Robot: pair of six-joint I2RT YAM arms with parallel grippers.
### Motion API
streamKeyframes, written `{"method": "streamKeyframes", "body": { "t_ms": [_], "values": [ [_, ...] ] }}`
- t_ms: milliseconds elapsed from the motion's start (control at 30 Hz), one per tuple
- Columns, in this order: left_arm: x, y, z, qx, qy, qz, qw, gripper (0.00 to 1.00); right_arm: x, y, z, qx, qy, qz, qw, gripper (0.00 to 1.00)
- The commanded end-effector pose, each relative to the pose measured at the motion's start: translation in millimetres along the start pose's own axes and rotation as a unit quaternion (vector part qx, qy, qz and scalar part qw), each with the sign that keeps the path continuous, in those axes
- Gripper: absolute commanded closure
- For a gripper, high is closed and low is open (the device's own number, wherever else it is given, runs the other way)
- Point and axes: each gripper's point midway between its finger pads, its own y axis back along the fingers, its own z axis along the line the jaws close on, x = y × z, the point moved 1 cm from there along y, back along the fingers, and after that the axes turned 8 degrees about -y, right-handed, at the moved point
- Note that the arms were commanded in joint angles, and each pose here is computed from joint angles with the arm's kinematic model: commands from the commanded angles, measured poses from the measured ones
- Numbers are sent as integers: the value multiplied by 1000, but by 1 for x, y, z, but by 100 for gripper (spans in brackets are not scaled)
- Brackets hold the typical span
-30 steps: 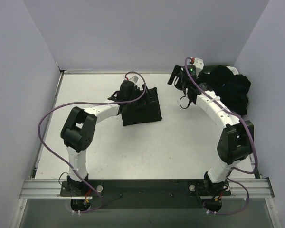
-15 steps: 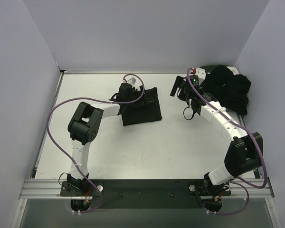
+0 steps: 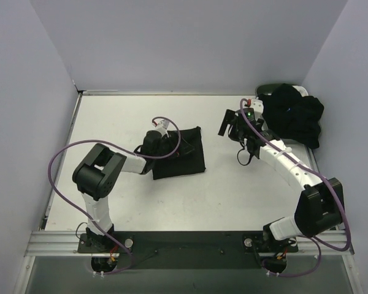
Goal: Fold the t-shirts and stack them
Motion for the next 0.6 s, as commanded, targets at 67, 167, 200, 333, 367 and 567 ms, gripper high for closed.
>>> {"method": "streamKeyframes", "body": {
  "t_ms": [67,167,200,333,367,567],
  "values": [
    [88,29,-8,-16,12,94,995,3,2,22,10,-15,-2,-21,1000,0],
    [97,37,-25,-4,7,95,995,3,7,28,14,-16,7,-20,1000,0],
    [97,38,-28,-4,5,94,996,2,11,30,15,-14,12,-17,1000,0],
    [87,40,-49,-3,-13,92,996,3,10,38,16,-10,18,-28,999,0],
    [84,41,-51,-6,-21,89,996,2,8,41,15,-11,18,-33,999,0],
    [33,45,-90,1,-54,59,997,3,-2,52,15,-7,24,-43,999,0]
  ]
}}
